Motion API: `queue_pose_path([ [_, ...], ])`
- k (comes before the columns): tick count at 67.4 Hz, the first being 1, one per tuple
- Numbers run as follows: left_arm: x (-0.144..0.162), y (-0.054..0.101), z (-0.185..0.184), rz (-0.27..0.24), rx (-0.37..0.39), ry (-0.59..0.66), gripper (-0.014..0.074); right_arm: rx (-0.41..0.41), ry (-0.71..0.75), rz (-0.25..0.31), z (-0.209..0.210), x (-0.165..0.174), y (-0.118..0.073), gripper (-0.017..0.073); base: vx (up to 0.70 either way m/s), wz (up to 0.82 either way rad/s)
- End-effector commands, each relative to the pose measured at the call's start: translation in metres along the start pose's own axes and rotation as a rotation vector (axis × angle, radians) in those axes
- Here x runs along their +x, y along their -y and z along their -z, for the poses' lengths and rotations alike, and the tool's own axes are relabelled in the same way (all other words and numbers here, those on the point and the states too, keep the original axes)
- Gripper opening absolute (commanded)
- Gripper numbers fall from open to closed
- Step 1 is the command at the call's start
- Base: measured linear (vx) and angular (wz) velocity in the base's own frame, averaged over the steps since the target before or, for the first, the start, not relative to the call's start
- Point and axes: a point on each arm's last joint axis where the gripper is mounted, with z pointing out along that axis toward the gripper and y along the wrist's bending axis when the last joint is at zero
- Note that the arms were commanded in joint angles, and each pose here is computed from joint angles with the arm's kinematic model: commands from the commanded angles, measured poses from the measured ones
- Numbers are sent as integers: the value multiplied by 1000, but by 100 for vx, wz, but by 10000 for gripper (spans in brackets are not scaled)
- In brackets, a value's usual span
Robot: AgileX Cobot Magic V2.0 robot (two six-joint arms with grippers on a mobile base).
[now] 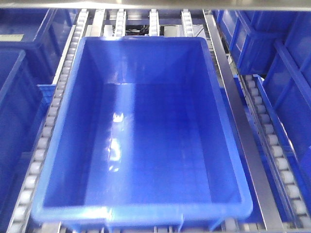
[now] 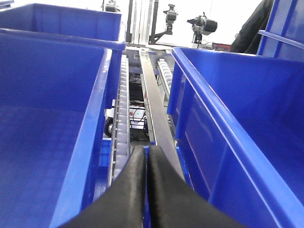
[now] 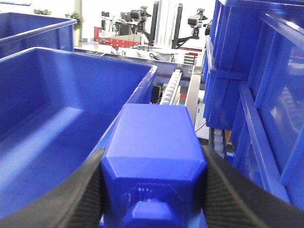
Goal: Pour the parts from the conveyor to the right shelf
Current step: 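Turn toward the shelf and stop facing an empty blue bin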
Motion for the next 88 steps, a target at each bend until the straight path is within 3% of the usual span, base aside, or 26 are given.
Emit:
queue_pose_path([
  [1,0,0,0,13,14,59,-6,25,102,6,3,-16,3,-1,19,-5],
  [88,0,0,0,13,14,59,-6,25,102,6,3,-16,3,-1,6,1],
])
